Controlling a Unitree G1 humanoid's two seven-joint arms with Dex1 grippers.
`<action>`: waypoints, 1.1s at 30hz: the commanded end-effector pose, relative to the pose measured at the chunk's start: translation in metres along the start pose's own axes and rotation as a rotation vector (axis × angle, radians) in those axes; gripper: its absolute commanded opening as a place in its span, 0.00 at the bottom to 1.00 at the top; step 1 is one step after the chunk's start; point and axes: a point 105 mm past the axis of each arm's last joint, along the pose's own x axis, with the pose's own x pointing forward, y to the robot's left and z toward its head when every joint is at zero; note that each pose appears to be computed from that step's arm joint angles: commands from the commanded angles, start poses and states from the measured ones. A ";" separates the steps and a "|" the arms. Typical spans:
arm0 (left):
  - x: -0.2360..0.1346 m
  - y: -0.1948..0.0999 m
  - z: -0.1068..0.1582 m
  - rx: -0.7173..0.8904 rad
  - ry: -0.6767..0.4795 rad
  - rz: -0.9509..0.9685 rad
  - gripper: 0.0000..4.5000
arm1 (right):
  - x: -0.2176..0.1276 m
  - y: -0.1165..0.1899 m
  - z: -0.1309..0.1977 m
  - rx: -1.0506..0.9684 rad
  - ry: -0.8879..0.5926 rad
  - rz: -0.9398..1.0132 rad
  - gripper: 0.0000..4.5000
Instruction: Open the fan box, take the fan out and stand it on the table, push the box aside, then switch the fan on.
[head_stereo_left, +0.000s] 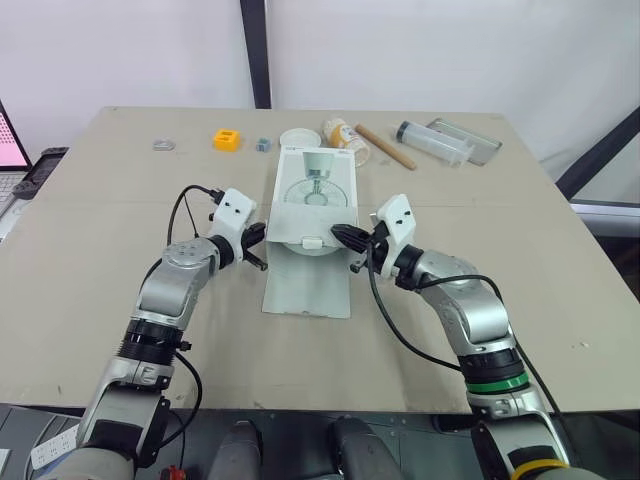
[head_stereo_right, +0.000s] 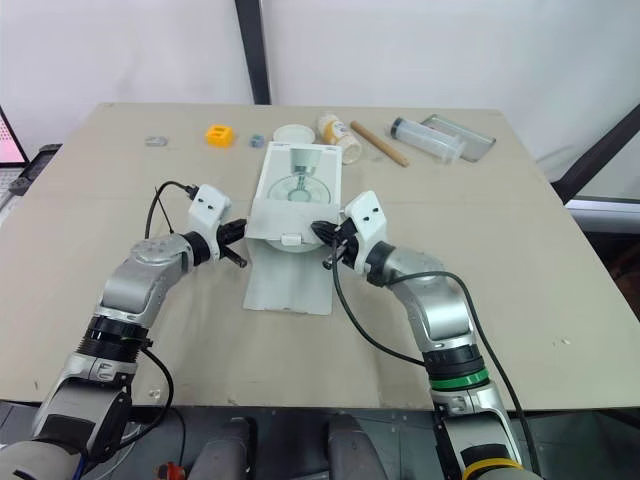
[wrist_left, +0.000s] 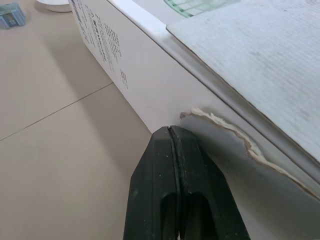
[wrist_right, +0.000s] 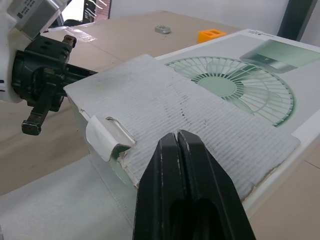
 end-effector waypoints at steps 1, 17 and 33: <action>0.003 -0.003 0.022 0.030 -0.072 -0.003 0.00 | 0.000 0.003 0.004 -0.003 -0.008 0.005 0.00; 0.005 -0.003 0.028 0.001 -0.116 -0.014 0.00 | 0.003 0.007 0.005 0.005 -0.010 0.006 0.00; 0.005 0.000 0.031 -0.028 -0.150 0.006 0.00 | 0.005 0.010 0.006 0.010 -0.015 0.015 0.00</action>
